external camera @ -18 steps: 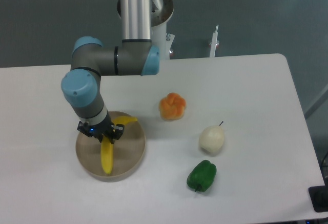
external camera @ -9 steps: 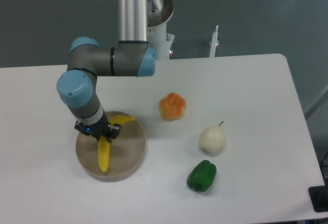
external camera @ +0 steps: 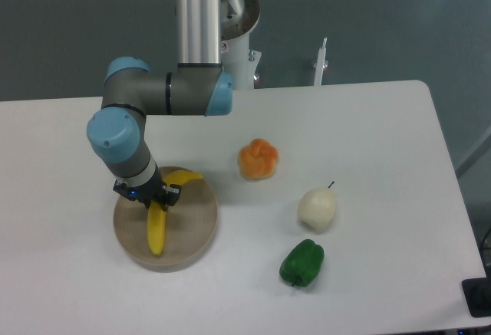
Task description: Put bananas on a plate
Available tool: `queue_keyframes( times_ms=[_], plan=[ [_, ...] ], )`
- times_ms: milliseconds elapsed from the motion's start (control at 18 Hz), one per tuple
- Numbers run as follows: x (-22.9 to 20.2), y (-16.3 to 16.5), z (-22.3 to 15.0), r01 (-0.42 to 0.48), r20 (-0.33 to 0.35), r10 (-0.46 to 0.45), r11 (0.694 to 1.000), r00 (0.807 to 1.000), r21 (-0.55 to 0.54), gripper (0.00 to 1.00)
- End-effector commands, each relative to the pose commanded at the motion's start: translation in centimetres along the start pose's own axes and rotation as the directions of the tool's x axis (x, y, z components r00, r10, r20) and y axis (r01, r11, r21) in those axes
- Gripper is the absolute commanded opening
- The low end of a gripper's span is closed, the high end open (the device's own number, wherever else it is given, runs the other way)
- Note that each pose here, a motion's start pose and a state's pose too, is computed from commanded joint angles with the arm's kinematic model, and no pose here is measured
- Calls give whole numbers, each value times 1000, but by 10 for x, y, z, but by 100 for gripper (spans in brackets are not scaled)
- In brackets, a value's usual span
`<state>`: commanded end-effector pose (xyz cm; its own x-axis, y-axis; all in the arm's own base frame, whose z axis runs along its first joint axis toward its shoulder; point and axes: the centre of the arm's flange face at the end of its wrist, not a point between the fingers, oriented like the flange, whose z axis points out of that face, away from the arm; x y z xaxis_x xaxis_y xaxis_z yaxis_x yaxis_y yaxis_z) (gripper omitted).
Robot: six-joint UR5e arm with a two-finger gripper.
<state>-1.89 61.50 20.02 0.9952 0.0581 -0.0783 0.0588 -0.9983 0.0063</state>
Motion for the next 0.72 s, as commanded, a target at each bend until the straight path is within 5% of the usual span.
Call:
queue_keyframes(
  times_ms=[389,611,722],
  plan=[
    [-4,1,-7,1,23,-1,1000,1000,8,65],
    [-11,-2,-29,13,29,-14,999,999,47,100],
    [-23,-2,-43,31,34,-34,997,999,69,100]
  ],
)
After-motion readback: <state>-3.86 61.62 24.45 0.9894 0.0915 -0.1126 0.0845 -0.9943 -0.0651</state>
